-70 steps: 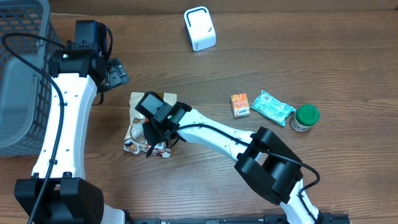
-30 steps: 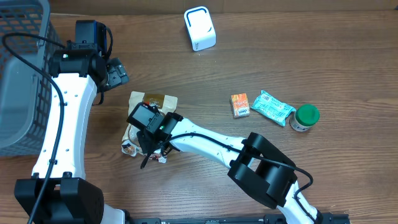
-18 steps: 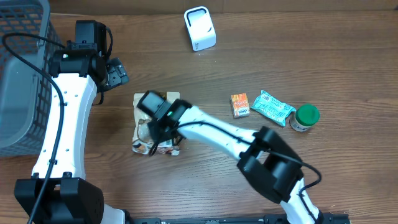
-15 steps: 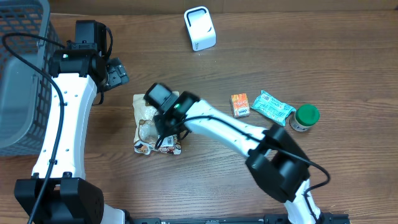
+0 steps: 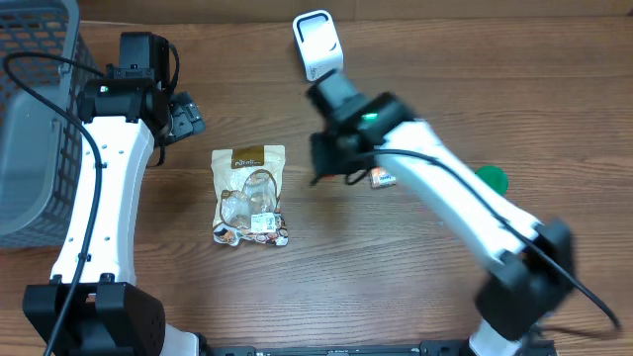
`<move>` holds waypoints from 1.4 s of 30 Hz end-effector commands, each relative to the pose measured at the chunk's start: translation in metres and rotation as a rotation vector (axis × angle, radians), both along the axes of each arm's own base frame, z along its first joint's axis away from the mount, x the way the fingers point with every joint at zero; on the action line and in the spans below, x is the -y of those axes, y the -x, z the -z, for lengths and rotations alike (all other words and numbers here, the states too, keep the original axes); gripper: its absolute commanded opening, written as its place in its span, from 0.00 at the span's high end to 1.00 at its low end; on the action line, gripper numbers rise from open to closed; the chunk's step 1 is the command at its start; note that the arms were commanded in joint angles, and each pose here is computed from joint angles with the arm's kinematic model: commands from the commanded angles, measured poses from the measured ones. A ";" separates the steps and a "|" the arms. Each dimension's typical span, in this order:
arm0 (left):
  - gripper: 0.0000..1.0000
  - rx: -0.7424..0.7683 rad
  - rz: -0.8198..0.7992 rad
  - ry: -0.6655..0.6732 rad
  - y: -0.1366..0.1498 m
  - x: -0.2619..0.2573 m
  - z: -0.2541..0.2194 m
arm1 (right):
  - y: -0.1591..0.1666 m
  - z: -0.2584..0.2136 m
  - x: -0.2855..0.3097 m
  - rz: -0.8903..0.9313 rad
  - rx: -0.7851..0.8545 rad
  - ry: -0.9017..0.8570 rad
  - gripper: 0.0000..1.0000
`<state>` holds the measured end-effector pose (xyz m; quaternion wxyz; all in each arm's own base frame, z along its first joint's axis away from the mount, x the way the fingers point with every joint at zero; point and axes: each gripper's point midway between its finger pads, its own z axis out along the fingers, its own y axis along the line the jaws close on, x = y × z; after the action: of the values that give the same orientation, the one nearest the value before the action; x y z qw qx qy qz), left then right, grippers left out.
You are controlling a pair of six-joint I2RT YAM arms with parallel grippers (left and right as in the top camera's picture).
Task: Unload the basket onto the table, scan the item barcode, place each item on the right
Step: 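Lift the red stick and carry it right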
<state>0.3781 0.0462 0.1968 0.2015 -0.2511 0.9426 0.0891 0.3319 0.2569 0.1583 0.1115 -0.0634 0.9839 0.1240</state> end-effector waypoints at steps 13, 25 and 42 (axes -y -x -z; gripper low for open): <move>0.00 0.022 -0.002 0.005 -0.001 0.001 -0.007 | 0.015 -0.062 0.069 -0.258 0.126 0.083 0.96; 0.00 0.022 -0.002 0.005 -0.001 0.001 -0.007 | 0.002 -0.064 0.081 -0.213 0.146 0.079 0.96; 0.00 0.022 -0.002 0.005 -0.001 0.001 -0.007 | -0.006 -0.066 0.082 -0.203 0.180 0.091 0.96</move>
<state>0.3781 0.0462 0.1968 0.2015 -0.2511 0.9426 0.0891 0.3323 0.1766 0.2116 0.1592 -0.1796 0.9670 0.0858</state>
